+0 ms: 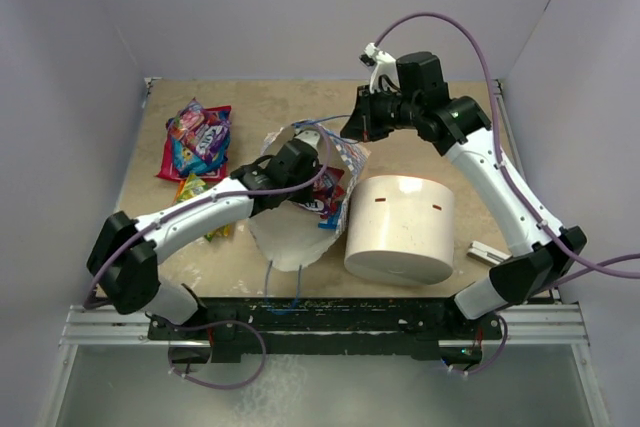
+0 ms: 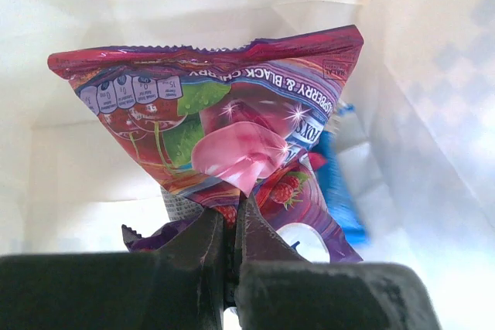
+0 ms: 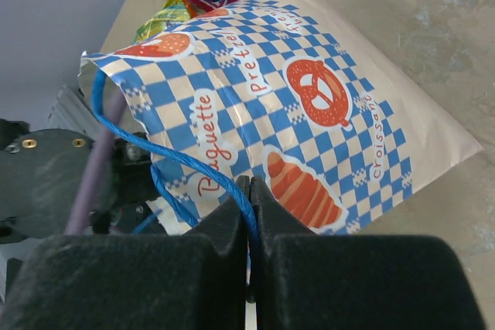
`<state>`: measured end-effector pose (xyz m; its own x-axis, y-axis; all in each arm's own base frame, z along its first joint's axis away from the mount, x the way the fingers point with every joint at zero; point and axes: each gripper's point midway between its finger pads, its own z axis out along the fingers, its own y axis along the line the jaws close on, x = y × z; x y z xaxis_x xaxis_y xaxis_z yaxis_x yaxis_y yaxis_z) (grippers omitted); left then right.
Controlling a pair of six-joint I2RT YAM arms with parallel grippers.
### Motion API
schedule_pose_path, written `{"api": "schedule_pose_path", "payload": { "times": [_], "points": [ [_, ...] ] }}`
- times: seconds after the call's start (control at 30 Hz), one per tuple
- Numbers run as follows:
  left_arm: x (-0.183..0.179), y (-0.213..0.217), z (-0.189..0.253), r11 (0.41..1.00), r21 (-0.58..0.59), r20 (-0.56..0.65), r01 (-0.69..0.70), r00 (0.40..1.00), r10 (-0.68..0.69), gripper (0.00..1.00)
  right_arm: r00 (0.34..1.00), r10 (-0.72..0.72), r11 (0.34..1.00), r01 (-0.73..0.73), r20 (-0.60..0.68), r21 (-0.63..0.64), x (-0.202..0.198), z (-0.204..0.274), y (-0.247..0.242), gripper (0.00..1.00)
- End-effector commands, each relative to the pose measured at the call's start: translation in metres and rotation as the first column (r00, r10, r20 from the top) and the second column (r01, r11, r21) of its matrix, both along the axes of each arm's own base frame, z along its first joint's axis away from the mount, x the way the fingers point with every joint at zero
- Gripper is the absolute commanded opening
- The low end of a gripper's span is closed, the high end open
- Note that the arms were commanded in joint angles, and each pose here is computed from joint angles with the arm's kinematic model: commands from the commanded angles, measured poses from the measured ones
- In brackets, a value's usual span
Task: Take the snacks out of the paper bag
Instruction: Take out the snack from the paper bag, then place the snack at the center of the board.
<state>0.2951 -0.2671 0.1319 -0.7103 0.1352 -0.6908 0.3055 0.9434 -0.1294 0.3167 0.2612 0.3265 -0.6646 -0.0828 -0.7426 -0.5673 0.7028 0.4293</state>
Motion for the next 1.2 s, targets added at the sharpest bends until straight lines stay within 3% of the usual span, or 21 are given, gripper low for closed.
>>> {"api": "schedule_pose_path", "payload": {
  "times": [0.0,0.17,0.37,0.5,0.6,0.8,0.9,1.0,1.17],
  "points": [
    [-0.02,-0.003,0.031,0.994,-0.094,0.003,0.054,0.999,-0.054,0.0,0.995,-0.024,0.999,0.022,0.092,0.029,0.001,0.023,-0.005,0.0],
    [-0.04,0.006,0.037,0.989,-0.141,-0.032,0.043,0.998,-0.048,0.0,0.984,-0.068,0.997,0.07,0.164,-0.009,0.007,0.033,-0.017,0.0],
    [-0.071,-0.007,0.077,0.935,-0.288,0.006,0.207,0.977,-0.215,0.0,0.963,-0.154,0.986,0.163,0.223,-0.025,0.024,0.053,-0.028,0.0],
    [-0.089,-0.007,0.12,0.888,-0.357,0.074,0.289,0.957,-0.282,0.0,0.968,-0.141,0.989,0.145,0.207,-0.004,0.024,0.053,-0.022,0.0],
    [-0.098,0.003,0.151,0.872,-0.371,0.131,0.32,0.947,-0.292,0.0,0.973,-0.113,0.994,0.113,0.2,0.013,0.019,0.05,-0.018,0.0],
    [-0.098,0.027,0.202,0.896,-0.329,0.213,0.297,0.948,-0.236,0.0,0.977,-0.094,0.996,0.093,0.189,0.016,0.012,0.04,-0.017,0.0],
    [-0.089,0.042,0.234,0.921,-0.303,0.275,0.245,0.948,-0.162,0.0,0.977,-0.086,0.996,0.085,0.193,0.017,0.01,0.04,-0.017,0.0],
    [-0.068,0.073,0.272,0.954,-0.283,0.382,0.103,0.924,0.013,0.0,0.979,-0.074,0.997,0.071,0.188,0.022,0.008,0.039,-0.016,0.0],
    [-0.035,0.145,0.322,0.941,-0.245,0.561,-0.235,0.757,0.335,0.0,0.98,-0.062,0.998,0.057,0.191,0.031,0.004,0.041,-0.015,0.0]
  ]
}}
